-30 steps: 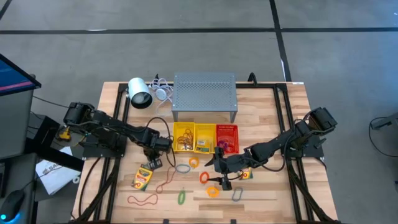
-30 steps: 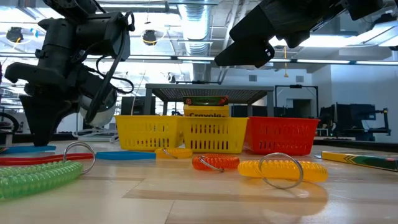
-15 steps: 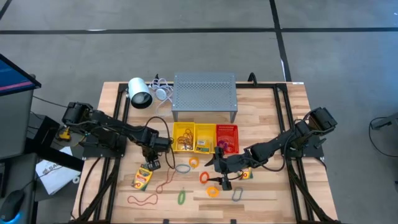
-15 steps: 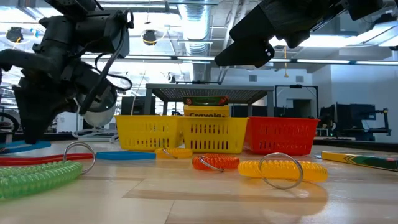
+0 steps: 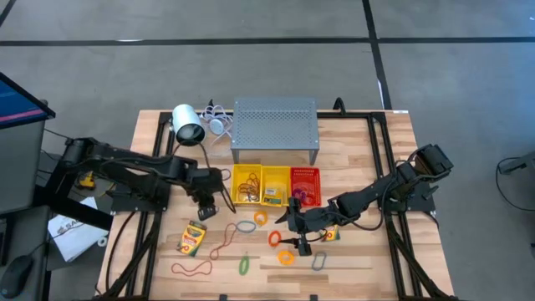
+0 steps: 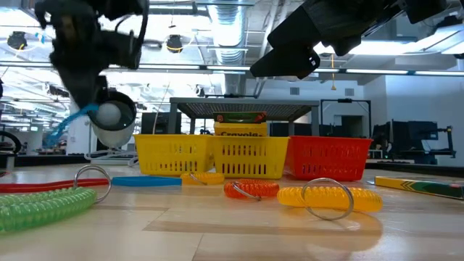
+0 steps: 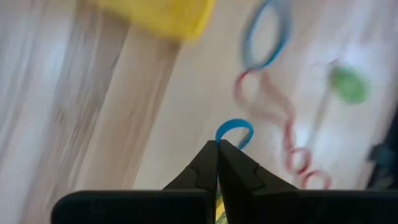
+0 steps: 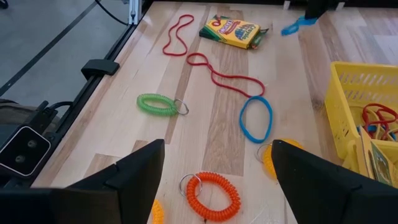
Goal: Pick & Place Office Desk Supplies
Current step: Put the blue rubber band into the left yellow basket
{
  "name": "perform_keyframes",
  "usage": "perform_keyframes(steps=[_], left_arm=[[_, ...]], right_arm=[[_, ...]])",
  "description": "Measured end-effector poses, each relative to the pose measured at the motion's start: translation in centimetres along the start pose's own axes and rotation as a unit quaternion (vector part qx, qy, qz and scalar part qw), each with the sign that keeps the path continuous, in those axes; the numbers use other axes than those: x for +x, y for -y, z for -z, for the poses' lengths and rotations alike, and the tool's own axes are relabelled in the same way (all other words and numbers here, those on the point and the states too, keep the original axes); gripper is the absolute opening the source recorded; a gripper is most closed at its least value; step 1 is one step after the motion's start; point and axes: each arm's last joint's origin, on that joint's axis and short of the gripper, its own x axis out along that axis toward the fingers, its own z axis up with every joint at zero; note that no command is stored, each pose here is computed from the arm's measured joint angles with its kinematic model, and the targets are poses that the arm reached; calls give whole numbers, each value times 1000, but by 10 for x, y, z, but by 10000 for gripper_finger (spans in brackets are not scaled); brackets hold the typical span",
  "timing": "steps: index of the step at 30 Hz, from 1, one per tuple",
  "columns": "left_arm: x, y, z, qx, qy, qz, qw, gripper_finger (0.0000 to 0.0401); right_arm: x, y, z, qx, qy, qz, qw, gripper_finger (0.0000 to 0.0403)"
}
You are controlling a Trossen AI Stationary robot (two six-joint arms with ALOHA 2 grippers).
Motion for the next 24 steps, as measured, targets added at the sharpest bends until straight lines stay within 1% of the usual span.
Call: perform_keyframes(steps=[2,5,8,11,13,17,19,24], left_arm=[[-8,3,-2,13,35,19,999,0],[-19,9,-8,44,98,50,993,0],[-28,15,-16,75,160,78,981,0],[-33,19,-23,102,215,79,968,0],[-34,20,-27,117,243,64,961,0],[-28,17,-35,136,272,4,953,0],[-22,13,-39,136,271,-19,953,0],[-7,-2,-53,129,260,-52,955,0]], right_arm=[[0,0,0,0,0,0,1000,291],[0,0,0,0,1,0,1000,291],[0,0,0,0,1,0,1000,291],[0,0,0,0,1,0,1000,291],[0,0,0,0,1,0,1000,291],[0,0,0,-1,1,0,1000,291],[0,0,0,-1,1,0,1000,291],[0,0,-1,-7,3,-1,1000,291]])
